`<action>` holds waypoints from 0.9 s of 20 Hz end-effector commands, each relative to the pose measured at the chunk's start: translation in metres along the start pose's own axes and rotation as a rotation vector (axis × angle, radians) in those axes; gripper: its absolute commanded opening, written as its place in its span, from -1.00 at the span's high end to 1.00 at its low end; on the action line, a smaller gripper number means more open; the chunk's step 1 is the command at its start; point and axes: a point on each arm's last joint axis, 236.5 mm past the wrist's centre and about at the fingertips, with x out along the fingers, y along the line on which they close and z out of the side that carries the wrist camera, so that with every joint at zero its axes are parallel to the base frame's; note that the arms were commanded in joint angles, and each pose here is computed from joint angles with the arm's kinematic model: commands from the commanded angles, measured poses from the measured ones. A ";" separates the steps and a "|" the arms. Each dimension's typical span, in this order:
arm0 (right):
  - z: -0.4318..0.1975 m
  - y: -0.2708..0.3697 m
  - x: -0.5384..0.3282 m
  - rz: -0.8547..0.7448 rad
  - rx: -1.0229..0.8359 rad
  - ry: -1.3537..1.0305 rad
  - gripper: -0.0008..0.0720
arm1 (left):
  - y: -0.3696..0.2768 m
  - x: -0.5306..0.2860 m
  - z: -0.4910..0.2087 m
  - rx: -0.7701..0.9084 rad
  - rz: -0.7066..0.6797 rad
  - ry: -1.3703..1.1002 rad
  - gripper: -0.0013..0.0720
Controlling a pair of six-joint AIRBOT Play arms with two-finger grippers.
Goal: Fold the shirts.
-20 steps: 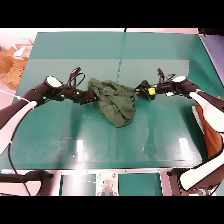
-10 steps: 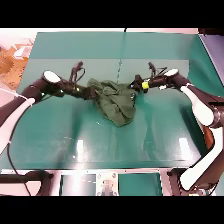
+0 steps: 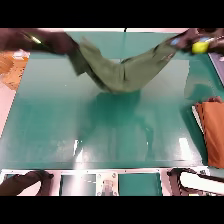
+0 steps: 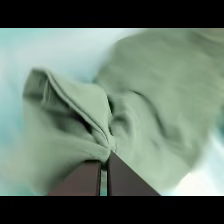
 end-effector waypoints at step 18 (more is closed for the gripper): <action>-0.149 -0.124 -0.032 -0.321 0.268 -0.084 0.93 | 0.118 0.049 -0.173 0.079 0.315 0.450 0.89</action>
